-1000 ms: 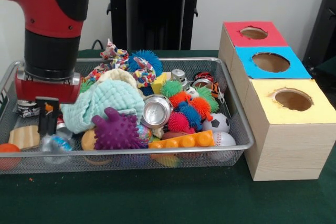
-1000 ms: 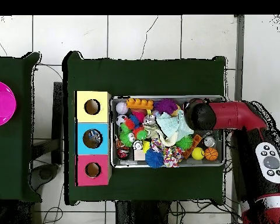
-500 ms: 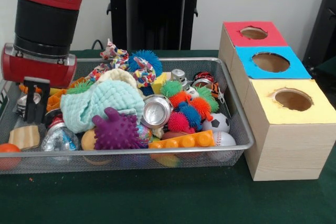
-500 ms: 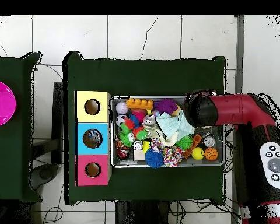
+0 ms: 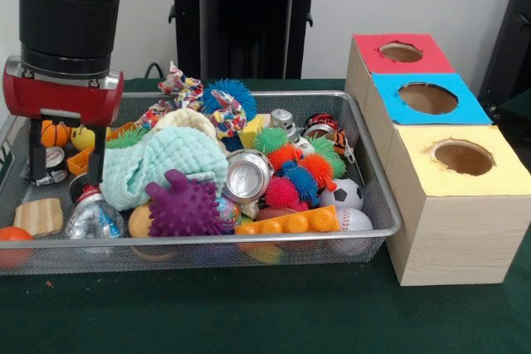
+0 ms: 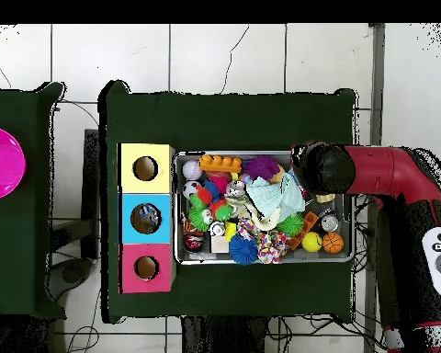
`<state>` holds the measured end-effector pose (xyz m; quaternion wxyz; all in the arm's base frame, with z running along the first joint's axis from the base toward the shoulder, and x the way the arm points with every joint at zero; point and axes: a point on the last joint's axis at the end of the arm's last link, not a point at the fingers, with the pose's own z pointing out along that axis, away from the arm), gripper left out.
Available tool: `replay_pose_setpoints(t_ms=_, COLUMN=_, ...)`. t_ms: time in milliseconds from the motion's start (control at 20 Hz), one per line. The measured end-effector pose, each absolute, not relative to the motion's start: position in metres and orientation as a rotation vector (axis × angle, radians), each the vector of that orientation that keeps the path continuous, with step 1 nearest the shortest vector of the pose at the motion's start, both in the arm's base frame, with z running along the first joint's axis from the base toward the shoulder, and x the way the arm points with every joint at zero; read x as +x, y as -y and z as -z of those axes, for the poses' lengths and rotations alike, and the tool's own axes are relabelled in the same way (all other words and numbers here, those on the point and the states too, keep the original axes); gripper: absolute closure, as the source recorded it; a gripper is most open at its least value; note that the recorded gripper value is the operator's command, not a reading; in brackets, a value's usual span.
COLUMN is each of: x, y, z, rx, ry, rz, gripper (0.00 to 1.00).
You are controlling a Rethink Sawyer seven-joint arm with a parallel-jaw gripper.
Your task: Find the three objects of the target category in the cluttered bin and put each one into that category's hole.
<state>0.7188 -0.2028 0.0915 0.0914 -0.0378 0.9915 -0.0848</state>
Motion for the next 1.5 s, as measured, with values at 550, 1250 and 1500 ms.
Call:
replay_pose_setpoints(t_ms=550, x=0.696, y=0.203, z=-0.057, rx=0.010, ry=-3.086, rz=0.098, gripper=0.00)
replay_pose_setpoints(t_ms=1250, x=0.717, y=0.222, z=-0.040, rx=-0.174, ry=-2.712, rz=0.270, gripper=0.00)
replay_pose_setpoints(t_ms=1500, x=0.700, y=0.224, z=-0.029, rx=-0.041, ry=-2.810, rz=0.167, gripper=0.00)
